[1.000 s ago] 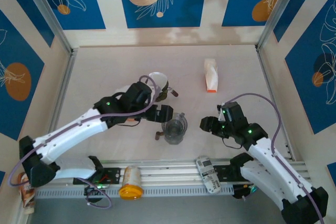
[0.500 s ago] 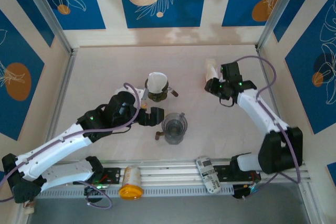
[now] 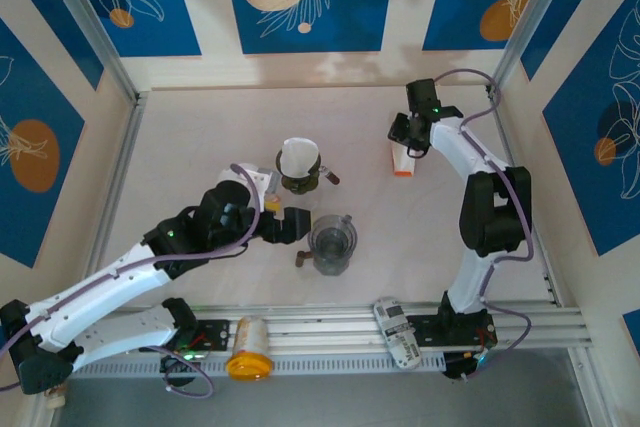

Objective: Place the coffee filter in the dripper

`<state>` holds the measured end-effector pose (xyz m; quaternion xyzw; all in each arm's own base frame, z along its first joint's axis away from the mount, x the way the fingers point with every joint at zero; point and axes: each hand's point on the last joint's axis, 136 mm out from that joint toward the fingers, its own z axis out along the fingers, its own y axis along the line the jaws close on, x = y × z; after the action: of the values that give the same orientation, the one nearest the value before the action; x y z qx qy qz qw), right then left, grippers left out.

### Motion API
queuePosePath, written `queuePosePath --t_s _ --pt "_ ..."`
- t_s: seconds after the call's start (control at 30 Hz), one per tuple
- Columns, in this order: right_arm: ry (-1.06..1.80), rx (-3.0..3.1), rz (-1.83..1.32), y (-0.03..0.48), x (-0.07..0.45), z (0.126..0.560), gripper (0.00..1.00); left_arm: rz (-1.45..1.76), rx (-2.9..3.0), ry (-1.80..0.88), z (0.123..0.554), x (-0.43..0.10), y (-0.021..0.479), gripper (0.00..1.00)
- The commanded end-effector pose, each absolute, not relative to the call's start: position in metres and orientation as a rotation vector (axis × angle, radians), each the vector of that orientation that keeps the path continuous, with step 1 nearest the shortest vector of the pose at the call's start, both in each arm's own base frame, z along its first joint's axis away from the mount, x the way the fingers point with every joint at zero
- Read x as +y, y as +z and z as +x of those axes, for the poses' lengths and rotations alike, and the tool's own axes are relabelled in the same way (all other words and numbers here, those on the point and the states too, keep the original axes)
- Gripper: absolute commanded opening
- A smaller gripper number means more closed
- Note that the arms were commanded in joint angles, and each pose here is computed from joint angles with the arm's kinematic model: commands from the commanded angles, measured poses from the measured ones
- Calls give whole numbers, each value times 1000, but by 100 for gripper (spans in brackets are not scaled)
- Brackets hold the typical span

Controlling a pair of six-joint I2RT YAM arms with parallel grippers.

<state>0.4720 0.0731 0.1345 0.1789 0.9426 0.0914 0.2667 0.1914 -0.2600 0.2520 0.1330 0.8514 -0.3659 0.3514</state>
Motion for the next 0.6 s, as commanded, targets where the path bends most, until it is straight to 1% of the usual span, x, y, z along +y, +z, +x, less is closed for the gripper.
queuePosePath --t_s 0.0,0.33,0.5,0.57 --pt "225 2540 522 137 66 485 38 366 2160 -1012 186 -266 260 100" --pt "236 2558 565 130 68 501 35 360 2151 -1007 186 -264 261 100" --pt "211 2569 548 128 71 501 28 357 2151 -1002 186 -262 260 100" --pt "197 2581 550 124 70 499 23 355 2155 -1001 185 -262 258 100"
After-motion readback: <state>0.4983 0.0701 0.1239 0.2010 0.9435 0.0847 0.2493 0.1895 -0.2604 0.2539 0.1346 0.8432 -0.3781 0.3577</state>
